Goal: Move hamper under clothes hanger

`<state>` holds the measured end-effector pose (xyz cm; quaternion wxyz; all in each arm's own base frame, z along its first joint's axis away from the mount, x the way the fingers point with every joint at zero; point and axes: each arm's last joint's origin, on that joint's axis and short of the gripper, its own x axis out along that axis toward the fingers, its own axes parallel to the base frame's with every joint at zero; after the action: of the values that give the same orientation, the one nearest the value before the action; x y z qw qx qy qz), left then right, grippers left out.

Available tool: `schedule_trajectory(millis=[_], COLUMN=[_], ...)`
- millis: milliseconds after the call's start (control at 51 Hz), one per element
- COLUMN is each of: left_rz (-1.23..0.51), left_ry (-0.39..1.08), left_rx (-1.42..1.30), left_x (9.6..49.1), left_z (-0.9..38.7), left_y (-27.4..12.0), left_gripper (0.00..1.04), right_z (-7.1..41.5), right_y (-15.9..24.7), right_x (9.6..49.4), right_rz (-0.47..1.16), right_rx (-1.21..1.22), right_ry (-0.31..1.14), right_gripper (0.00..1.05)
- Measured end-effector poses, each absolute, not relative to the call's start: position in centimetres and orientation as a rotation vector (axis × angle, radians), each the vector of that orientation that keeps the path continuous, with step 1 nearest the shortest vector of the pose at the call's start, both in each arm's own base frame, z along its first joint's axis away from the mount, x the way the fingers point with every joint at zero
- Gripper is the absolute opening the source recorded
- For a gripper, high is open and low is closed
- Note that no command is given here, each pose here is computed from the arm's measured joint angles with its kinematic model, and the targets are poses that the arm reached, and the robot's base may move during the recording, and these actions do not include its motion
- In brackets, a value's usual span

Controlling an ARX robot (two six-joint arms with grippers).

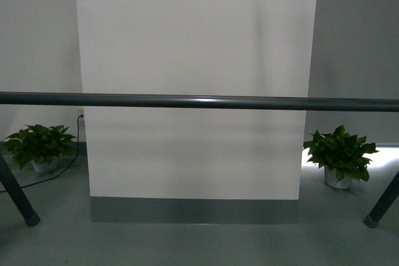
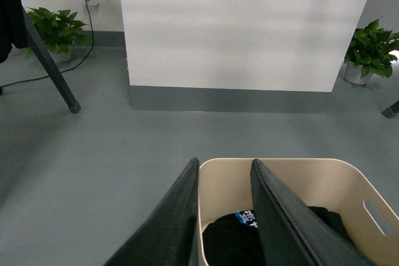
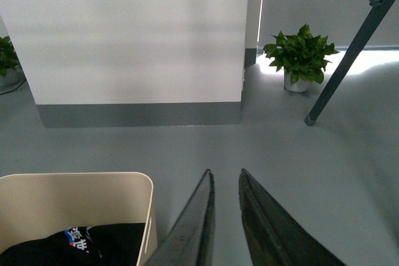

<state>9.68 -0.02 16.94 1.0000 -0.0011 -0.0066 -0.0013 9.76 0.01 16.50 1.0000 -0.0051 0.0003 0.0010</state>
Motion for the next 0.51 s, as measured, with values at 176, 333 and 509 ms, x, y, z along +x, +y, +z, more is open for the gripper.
schedule_trajectory(millis=[176, 333, 509], left_rz=[-0.003, -0.003, -0.003], left_ry=[-0.013, -0.013, -0.013], left_rx=[-0.002, -0.002, -0.002], left_x=[9.68, 9.68, 9.68], left_z=[16.94, 16.94, 16.94], left_y=[-0.02, -0.02, -0.02], left_gripper=[0.72, 0.97, 0.98], right_z=[16.5, 16.5, 16.5], right_y=[0.01, 0.01, 0.01], right_x=[9.76, 9.76, 9.76], right_rz=[0.002, 0.002, 0.002], right_rx=[-0.01, -0.01, -0.01], right_ry=[0.001, 0.001, 0.001], right_gripper=[0.53, 0.78, 0.96])
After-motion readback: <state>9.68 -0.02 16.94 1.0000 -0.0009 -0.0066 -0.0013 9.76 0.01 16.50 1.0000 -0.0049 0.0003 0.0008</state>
